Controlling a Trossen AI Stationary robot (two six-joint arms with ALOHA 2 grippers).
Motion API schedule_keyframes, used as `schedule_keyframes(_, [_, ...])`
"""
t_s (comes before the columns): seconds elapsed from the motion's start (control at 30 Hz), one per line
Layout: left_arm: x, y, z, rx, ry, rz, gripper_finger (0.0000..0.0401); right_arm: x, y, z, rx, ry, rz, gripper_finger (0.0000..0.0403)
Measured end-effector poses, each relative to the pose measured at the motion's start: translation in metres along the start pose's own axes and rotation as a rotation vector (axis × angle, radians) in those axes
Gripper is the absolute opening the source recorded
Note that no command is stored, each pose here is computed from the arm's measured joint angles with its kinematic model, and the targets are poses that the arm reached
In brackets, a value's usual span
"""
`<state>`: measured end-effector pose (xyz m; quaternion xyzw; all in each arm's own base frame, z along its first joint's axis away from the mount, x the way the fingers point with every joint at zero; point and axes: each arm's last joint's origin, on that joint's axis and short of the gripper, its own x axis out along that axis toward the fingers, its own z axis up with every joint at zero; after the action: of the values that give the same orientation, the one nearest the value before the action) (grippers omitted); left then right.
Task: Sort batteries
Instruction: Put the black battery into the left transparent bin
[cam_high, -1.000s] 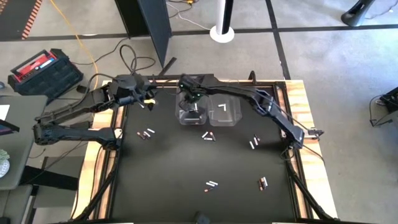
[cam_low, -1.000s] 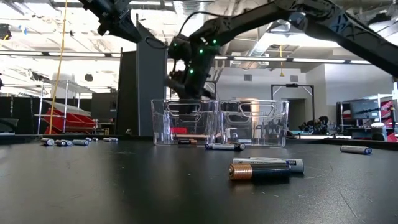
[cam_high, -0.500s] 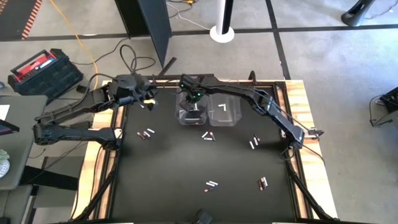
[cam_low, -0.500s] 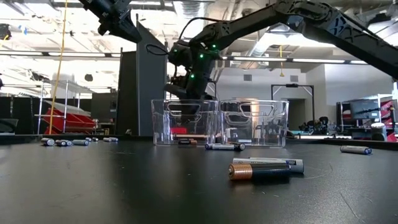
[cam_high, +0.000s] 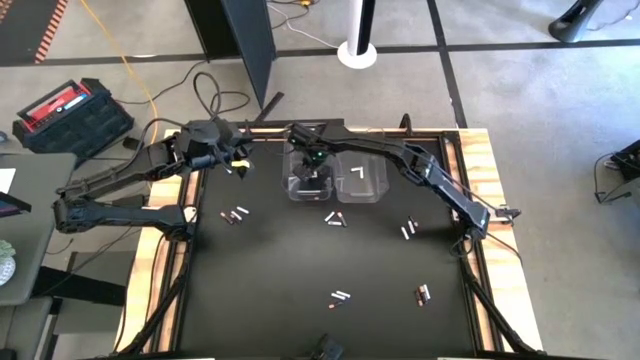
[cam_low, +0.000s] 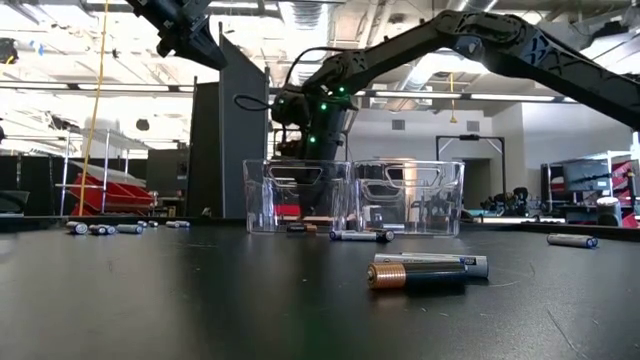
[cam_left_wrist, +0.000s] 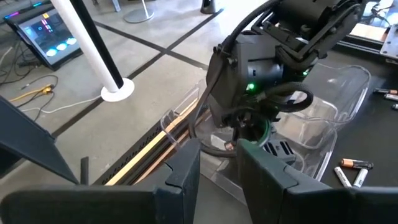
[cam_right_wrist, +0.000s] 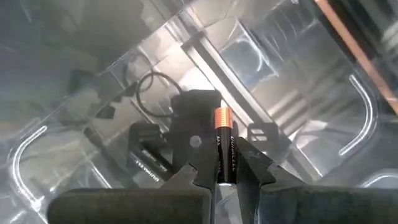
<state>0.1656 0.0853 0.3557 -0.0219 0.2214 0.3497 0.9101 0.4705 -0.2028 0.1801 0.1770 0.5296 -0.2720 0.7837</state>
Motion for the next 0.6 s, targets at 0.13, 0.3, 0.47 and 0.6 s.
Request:
schedule_keyframes(0.13, [0.0001,0.0000,-0.0005,0.000,0.006,0.000,0.0103,0.0000,-0.0001,0.0001,0.006,-0.001,0.000,0.0052])
schedule_keyframes(0.3, [0.0001,0.0000,-0.0005,-0.001,0.006,0.000,0.0103,0.0000,-0.0001,0.0000,0.023,0.000,0.000,0.0055])
schedule_keyframes(0.47, [0.0000,0.0000,-0.0005,-0.004,0.005,0.000,0.0103,0.0000,-0.0001,0.0000,0.025,0.000,0.000,0.0068])
schedule_keyframes(0.6, [0.0000,0.0000,-0.0005,-0.004,0.005,0.000,0.0103,0.0000,-0.0001,0.0000,0.027,0.001,-0.001,0.0079])
